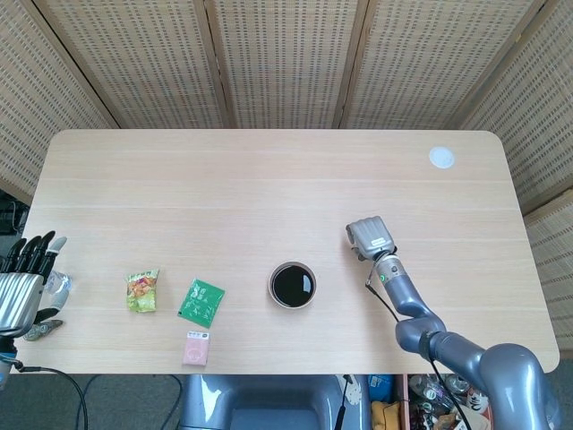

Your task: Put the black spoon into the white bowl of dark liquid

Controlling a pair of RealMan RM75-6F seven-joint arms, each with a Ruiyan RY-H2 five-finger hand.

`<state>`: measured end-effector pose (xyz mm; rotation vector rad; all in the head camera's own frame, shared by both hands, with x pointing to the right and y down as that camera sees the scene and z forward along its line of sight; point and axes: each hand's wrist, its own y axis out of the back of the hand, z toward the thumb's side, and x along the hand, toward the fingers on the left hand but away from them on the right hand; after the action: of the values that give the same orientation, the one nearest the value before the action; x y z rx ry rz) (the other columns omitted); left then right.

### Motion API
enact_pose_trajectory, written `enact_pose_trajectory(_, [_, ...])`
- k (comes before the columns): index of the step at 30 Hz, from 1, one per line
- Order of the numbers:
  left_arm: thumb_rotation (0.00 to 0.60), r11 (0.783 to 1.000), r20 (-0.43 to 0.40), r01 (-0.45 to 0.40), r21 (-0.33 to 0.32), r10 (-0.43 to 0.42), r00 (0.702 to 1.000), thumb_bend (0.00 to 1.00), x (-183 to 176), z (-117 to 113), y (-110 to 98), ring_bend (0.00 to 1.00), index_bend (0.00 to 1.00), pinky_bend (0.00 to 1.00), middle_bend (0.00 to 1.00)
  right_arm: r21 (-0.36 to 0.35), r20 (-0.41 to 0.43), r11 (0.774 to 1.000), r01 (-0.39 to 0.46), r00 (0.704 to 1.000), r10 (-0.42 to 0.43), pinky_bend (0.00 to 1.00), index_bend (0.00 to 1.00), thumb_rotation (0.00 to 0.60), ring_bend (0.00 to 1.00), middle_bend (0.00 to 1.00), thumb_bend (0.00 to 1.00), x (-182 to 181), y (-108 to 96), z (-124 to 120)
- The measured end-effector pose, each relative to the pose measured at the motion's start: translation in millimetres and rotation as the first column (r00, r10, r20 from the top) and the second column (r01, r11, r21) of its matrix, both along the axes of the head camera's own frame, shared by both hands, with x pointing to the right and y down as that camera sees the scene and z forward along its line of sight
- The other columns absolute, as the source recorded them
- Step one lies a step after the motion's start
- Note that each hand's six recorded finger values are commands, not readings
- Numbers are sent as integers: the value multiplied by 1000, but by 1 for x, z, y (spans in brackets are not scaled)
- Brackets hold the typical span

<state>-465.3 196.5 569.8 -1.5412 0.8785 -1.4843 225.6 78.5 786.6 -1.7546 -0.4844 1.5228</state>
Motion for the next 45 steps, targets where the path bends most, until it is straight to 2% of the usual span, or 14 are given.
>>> enact_pose_trajectory(45, [600, 1000, -3, 4, -11, -4, 1000, 355, -2, 5, 1, 4, 0, 0, 11, -29, -83, 999, 17, 996, -19, 1000, 571, 600, 974, 898, 524, 9, 5, 22])
